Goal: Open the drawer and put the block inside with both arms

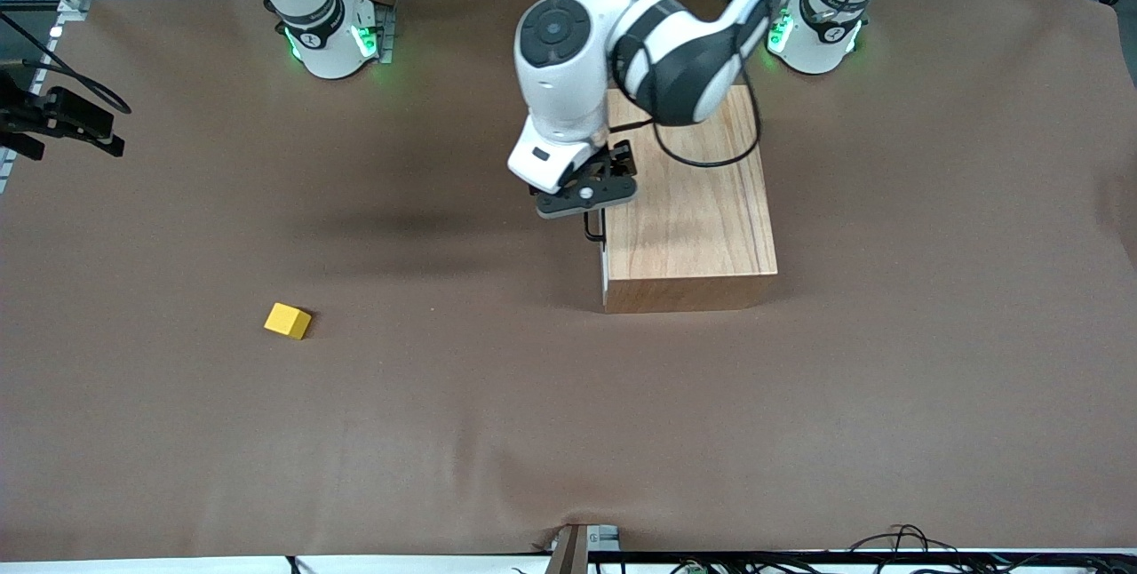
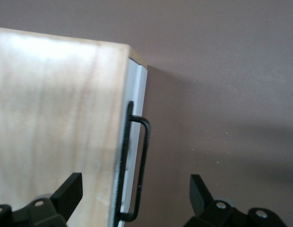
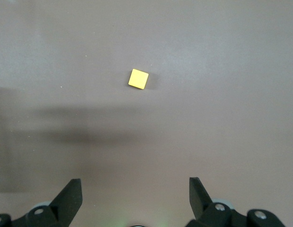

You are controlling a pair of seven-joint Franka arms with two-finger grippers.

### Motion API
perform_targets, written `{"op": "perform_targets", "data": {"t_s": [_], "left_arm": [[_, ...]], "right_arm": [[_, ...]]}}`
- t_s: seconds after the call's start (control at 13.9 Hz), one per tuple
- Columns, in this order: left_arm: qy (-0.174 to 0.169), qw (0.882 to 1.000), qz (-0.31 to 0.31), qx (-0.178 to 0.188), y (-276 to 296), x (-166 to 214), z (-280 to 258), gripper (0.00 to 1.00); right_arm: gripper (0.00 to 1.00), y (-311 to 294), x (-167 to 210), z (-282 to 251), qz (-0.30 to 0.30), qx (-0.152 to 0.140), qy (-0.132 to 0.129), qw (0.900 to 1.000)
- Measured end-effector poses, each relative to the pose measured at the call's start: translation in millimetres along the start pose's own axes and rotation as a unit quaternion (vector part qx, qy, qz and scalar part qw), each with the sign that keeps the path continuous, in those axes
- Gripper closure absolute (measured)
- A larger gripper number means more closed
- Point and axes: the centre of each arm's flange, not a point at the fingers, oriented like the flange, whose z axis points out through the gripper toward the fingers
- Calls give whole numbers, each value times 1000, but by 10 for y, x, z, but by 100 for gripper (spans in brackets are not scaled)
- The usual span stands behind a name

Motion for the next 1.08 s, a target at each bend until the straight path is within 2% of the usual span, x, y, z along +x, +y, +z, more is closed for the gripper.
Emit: {"op": "perform_targets", "data": {"t_s": [0.29, 0.5, 0.87, 1.08], "left_arm": [[24, 998, 44, 22, 506, -568, 290, 0], [39, 997, 50, 34, 655, -632, 465, 0], [34, 992, 64, 105, 688, -762, 982, 0], [32, 990, 67, 117, 702, -774, 1150, 0]], "right_arm": [[0, 1, 1, 6, 0, 0, -1, 1000], [0, -6, 2, 7, -1, 0, -1, 1000], [0, -19, 8, 2, -2, 0, 2, 1000], [0, -38, 25, -8, -5, -1, 8, 1000]]}}
